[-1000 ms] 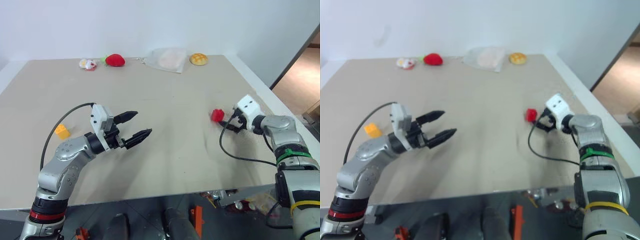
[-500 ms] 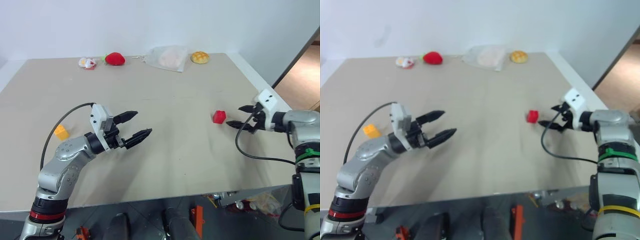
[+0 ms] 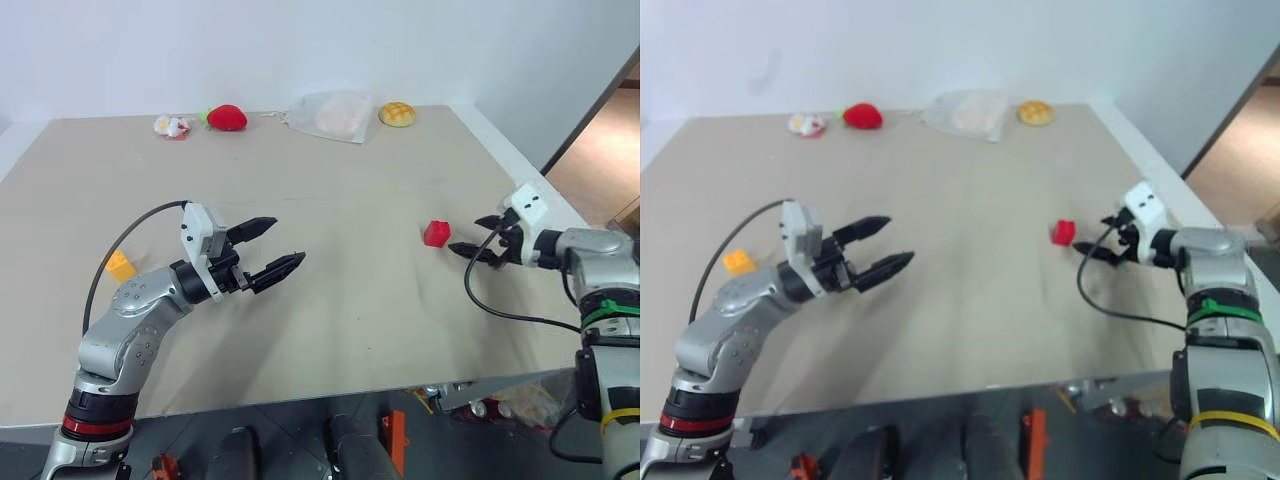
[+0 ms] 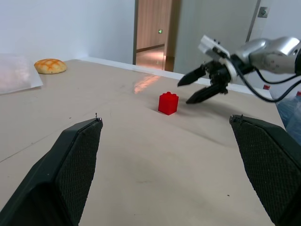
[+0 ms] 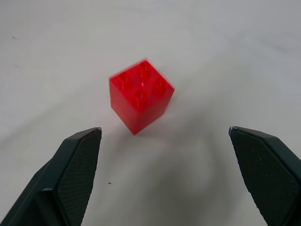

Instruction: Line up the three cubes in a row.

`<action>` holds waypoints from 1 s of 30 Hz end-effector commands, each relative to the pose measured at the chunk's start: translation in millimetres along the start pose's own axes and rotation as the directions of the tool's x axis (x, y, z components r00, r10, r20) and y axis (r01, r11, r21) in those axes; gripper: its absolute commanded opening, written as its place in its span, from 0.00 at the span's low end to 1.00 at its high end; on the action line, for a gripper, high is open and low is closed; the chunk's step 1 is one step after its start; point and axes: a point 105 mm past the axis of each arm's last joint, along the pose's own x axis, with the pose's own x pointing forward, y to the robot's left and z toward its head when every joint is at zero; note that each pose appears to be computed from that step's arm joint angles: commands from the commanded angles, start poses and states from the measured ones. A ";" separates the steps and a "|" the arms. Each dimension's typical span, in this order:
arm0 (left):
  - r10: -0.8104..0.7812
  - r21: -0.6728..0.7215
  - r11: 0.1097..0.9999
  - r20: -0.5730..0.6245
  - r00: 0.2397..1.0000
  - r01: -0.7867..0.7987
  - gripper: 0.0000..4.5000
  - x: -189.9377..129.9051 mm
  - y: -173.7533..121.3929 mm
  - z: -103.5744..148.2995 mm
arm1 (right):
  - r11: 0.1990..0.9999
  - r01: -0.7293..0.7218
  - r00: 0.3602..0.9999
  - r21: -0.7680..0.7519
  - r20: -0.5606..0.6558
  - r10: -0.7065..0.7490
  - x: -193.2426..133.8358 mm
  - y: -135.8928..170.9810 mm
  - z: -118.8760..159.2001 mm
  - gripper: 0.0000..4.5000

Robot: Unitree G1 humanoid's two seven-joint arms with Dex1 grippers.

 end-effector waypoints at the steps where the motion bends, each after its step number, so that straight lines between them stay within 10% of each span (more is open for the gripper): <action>1: -0.010 0.026 1.000 0.025 1.000 0.009 0.99 -1.0 -4.1 8.0 | 1.000 -0.004 0.999 0.017 0.038 0.003 -3.0 1.8 4.8 1.00; 17: -0.030 0.006 1.000 0.035 0.999 0.030 0.99 6.3 -4.8 5.7 | 0.925 0.136 0.968 0.355 0.151 -0.200 -5.2 4.3 10.1 1.00; 30: -0.031 -0.035 0.999 0.051 0.998 0.033 0.99 9.3 -9.6 -0.4 | 0.913 0.226 0.960 0.340 0.080 -0.267 8.5 49.4 4.6 1.00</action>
